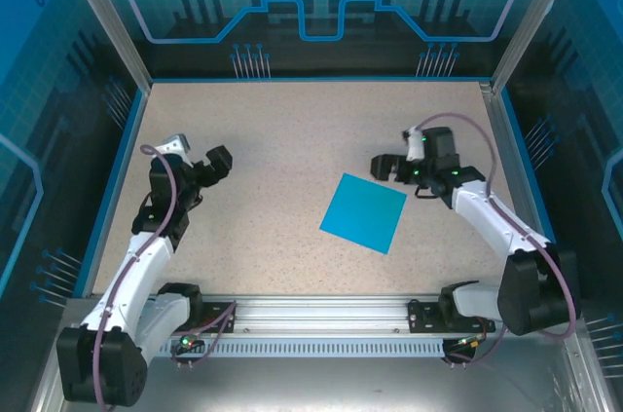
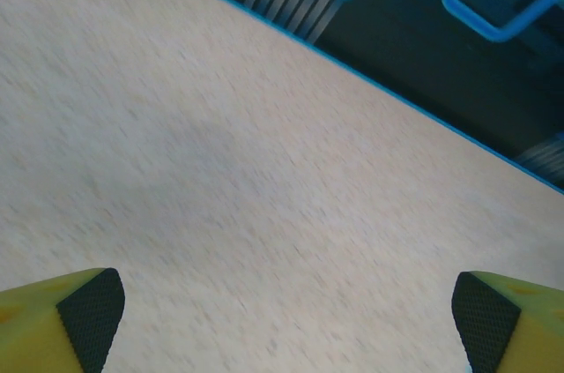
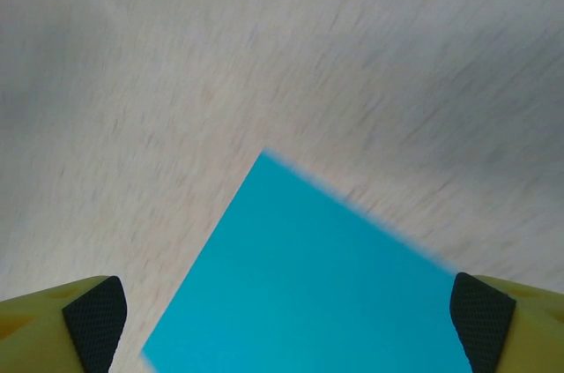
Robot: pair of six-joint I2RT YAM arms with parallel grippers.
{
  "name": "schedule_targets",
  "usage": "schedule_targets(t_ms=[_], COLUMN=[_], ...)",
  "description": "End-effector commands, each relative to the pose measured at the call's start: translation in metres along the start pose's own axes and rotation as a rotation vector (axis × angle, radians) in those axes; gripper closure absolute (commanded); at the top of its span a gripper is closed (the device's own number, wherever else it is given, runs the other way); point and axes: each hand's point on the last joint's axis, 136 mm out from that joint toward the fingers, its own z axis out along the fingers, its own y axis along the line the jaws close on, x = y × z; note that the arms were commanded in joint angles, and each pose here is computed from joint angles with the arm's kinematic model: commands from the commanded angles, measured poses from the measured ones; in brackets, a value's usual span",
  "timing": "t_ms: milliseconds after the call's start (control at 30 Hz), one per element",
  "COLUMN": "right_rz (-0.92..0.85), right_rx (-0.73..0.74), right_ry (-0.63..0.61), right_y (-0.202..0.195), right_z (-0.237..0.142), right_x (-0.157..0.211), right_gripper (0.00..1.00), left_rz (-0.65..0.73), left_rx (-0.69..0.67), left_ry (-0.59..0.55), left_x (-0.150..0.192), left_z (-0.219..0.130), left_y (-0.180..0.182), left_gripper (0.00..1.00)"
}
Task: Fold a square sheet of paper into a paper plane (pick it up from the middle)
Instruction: Move the paper to the center of the table.
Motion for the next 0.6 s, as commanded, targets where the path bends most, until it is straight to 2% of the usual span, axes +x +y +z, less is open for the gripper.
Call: schedule_targets(t_ms=[0,167,333,567], right_rz=[0.079,0.051,0.038,-0.046], right_rx=[-0.013,0.107,0.119,0.204], right_ry=[0.210,0.283,0.356,0.461], right_y=[0.019,0.013,0.019,0.022], right_z=[0.013,0.031,0.055,0.086], right_x=[0.056,0.076,0.081,0.090], right_gripper=[0.03,0.09,0.13,0.14], left_rz=[-0.128,-0.128,-0.041,-0.017], left_rx=[0.134,0.188,0.241,0.217], left_ry=[0.231,0.352,0.446,0.468], left_x=[0.049,0.081,0.116,0.129], left_z=[-0.004,-0.005,-0.005,-0.002], left_y=[-0.017,-0.031,-0.054,-0.053], left_gripper=[0.01,0.01,0.01,0.01])
